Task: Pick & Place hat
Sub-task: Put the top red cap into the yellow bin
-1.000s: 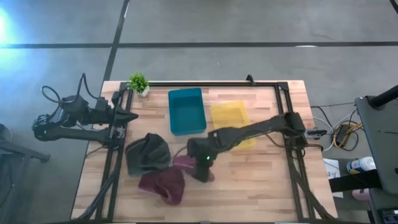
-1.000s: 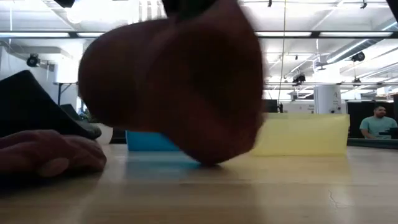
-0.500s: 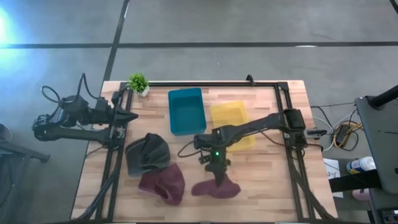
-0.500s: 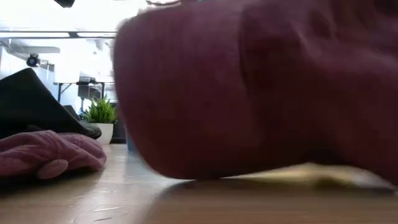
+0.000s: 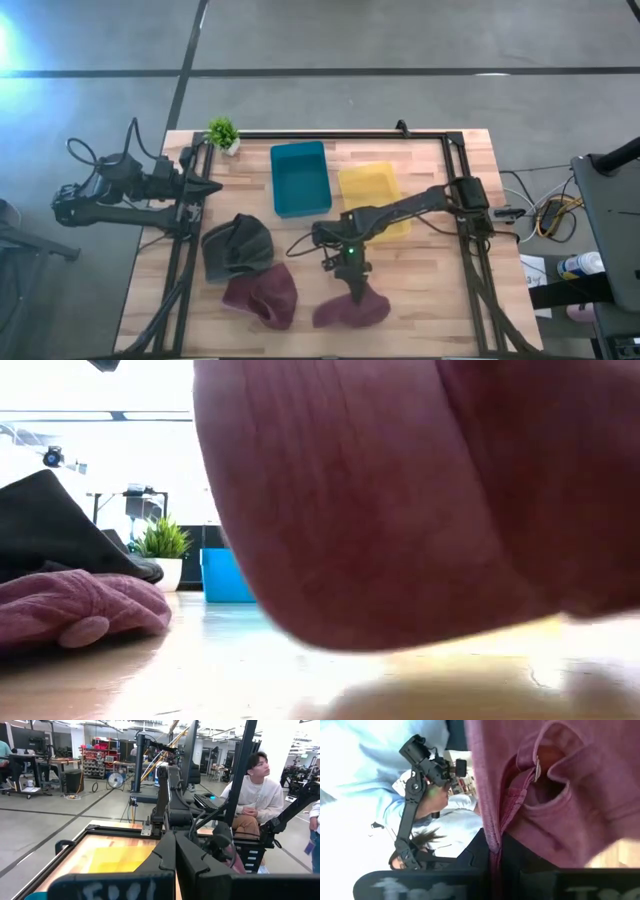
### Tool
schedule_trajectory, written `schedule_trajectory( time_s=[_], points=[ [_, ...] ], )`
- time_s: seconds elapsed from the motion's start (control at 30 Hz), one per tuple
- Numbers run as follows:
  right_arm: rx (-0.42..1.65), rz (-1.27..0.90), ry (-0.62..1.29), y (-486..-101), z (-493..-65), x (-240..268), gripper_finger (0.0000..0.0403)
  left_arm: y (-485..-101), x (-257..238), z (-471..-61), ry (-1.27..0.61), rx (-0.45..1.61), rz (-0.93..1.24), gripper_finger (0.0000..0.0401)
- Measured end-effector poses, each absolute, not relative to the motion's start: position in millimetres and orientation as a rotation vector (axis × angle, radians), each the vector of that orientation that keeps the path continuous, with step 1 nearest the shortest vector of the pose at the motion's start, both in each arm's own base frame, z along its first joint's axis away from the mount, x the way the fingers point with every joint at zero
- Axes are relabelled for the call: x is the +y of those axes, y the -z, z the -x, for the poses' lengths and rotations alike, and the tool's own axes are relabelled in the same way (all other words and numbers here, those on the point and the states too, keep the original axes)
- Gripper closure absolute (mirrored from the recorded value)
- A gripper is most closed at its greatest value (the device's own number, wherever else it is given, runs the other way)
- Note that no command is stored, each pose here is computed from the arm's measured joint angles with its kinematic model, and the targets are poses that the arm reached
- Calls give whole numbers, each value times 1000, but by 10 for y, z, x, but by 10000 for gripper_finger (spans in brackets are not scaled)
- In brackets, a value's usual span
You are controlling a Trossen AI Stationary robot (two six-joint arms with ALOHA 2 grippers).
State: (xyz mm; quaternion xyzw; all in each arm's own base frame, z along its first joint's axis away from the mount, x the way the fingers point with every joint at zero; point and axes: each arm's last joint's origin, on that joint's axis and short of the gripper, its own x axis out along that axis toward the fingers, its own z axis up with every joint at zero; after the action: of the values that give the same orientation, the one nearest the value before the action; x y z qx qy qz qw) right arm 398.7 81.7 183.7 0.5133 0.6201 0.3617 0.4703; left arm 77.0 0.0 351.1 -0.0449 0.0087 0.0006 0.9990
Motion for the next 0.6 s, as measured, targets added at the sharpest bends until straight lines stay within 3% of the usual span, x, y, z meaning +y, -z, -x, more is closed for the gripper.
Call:
schedule_trajectory(
  time_s=[0.43, 0.6],
  points=[
    [1506, -1228, -925, -1914, -4006, 887, 390, -3512, 0, -769, -1, 17, 90, 401],
    [1467, -1157, -847, -1930, -4009, 897, 390, -3512, 0, -769, -1, 17, 90, 401]
  ],
)
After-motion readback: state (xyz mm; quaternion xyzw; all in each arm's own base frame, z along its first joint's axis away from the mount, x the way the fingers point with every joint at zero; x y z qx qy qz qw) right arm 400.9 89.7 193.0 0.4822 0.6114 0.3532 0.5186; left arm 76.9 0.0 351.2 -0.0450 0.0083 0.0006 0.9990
